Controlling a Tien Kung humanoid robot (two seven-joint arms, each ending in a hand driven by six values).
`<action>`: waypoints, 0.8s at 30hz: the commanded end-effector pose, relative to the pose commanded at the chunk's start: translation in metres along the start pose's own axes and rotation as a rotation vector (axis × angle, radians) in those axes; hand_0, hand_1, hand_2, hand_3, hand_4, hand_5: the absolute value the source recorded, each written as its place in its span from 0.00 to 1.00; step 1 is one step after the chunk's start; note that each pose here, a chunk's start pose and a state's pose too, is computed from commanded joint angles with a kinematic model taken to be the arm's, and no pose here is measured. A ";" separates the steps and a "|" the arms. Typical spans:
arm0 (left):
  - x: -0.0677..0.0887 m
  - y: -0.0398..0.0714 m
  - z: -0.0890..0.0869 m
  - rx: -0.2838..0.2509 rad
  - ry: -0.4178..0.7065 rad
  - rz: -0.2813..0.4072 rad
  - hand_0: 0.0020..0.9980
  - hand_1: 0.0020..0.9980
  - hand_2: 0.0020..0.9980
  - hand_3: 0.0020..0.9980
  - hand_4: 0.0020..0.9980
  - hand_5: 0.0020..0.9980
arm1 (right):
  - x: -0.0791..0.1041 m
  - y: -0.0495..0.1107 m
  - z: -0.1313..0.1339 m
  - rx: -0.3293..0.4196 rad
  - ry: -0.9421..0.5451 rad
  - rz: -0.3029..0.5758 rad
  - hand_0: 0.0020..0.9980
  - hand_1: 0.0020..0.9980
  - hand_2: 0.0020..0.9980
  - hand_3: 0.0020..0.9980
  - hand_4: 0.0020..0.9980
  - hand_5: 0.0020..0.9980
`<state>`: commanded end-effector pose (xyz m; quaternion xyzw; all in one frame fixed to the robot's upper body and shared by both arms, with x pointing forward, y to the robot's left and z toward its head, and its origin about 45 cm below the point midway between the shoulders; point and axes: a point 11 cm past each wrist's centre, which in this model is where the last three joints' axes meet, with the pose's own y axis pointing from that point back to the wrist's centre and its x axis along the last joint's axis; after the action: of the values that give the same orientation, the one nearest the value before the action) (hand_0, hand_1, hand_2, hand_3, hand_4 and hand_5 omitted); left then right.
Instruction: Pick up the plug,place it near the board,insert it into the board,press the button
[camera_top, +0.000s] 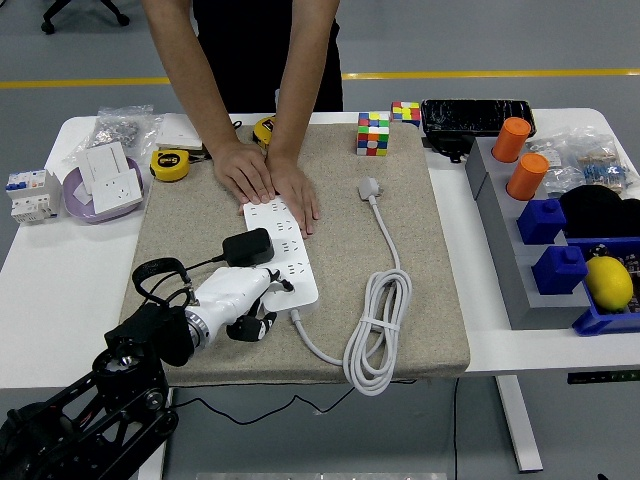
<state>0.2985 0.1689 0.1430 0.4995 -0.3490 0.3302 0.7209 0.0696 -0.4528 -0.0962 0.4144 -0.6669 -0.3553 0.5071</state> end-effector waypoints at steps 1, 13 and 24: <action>0.000 0.000 0.000 0.001 -0.001 -0.002 0.19 0.03 0.15 0.71 0.56 0.00 | 0.000 0.000 0.000 0.000 0.000 0.000 0.95 0.89 0.85 0.87 1.00 0.95; 0.019 0.005 0.005 -0.028 0.016 0.062 0.19 0.03 0.15 0.70 0.55 0.00 | 0.000 0.000 -0.001 0.001 0.002 -0.001 0.95 0.89 0.85 0.87 1.00 0.95; 0.075 0.015 0.008 -0.085 0.070 0.274 0.26 0.12 0.21 0.56 0.69 0.10 | 0.000 0.000 0.000 -0.002 0.012 -0.001 0.95 0.89 0.85 0.87 1.00 0.95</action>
<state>0.3251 0.1751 0.2144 0.4042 -0.4022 0.4276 0.7014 0.0694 -0.4526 -0.0963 0.4161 -0.6634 -0.3538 0.5114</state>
